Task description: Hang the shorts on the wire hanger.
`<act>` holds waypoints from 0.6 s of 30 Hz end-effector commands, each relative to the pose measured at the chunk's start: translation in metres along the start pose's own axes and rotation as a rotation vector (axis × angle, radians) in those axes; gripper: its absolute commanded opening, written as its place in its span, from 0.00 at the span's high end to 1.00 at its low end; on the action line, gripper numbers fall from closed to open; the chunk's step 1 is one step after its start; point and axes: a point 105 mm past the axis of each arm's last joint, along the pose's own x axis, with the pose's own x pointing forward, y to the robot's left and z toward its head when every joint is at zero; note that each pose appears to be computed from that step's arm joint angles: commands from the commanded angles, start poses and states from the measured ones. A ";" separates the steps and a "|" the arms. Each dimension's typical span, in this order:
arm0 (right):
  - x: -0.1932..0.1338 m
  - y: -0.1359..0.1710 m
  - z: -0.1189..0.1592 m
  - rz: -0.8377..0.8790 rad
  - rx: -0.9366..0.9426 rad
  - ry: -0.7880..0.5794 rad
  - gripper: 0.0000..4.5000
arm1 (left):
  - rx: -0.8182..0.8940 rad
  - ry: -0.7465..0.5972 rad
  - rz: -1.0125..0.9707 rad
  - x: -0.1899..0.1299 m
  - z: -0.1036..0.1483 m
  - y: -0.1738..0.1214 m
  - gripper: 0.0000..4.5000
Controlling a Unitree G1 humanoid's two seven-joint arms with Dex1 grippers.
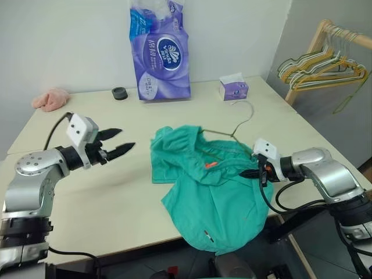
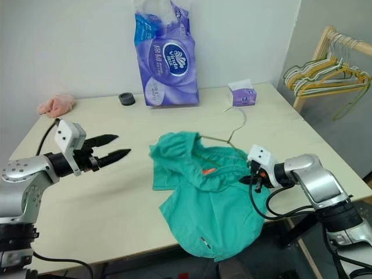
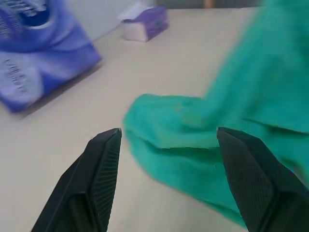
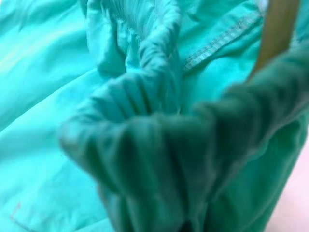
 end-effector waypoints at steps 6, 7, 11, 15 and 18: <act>-0.032 0.003 -0.008 -0.216 0.255 -0.080 1.00 | -0.007 -0.091 -0.401 0.044 0.033 -0.074 0.26; -0.035 0.004 -0.011 -0.231 0.292 -0.064 1.00 | -0.010 -0.100 -0.428 0.047 0.036 -0.078 0.26; -0.058 0.006 -0.028 -0.335 0.436 -0.004 1.00 | -0.027 -0.163 -0.549 0.064 0.052 -0.089 0.26; -0.087 0.015 -0.057 -0.437 0.583 0.046 1.00 | -0.016 -0.204 -0.657 0.077 0.061 -0.103 0.26; -0.106 0.023 -0.072 -0.505 0.647 0.068 1.00 | -0.017 -0.234 -0.721 0.085 0.065 -0.113 0.26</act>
